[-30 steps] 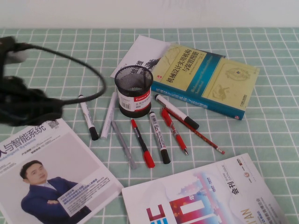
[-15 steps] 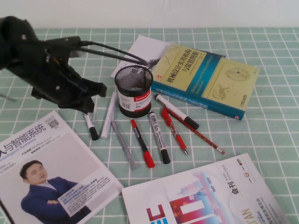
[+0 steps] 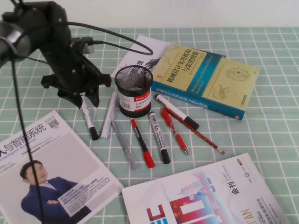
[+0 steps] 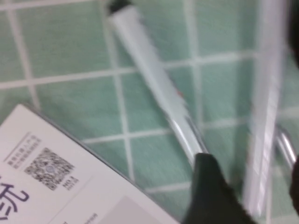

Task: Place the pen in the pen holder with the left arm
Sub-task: Pick up the pen on the table

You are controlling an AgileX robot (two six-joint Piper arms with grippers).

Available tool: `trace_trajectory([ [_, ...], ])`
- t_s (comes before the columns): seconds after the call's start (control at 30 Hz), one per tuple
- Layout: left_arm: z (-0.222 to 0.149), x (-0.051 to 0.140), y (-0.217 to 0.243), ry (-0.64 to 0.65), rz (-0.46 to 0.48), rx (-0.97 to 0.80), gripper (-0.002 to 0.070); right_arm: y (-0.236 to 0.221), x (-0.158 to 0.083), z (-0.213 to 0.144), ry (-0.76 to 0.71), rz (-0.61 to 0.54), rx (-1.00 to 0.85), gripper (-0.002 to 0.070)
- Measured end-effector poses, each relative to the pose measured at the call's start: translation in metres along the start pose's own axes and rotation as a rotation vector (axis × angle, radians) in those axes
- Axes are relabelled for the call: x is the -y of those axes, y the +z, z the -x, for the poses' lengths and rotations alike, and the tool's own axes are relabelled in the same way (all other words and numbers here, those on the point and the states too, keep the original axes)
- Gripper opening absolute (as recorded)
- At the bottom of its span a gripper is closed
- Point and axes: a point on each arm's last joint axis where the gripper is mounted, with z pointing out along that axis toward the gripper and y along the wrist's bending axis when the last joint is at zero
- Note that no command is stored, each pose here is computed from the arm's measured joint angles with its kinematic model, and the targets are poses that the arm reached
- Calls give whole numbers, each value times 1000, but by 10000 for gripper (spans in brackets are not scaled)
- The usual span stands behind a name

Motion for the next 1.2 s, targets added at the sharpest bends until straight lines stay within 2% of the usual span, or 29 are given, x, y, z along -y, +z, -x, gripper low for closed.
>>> trace_trajectory([
  [0.1, 8, -4, 10, -126, 44, -4, 356, 0, 0, 0, 0, 0, 0, -20],
  [0.3, 10, -9, 20, -215, 92, -15, 375, 0, 0, 0, 0, 0, 0, -20],
  [0.83, 10, -14, 64, -275, 124, -94, 373, 0, 0, 0, 0, 0, 0, -20],
  [0.97, 10, -14, 64, -277, 130, -93, 319, 0, 0, 0, 0, 0, 0, -20],
  [1.2, 12, -16, 65, -247, 142, -84, 116, 0, 0, 0, 0, 0, 0, -20],
])
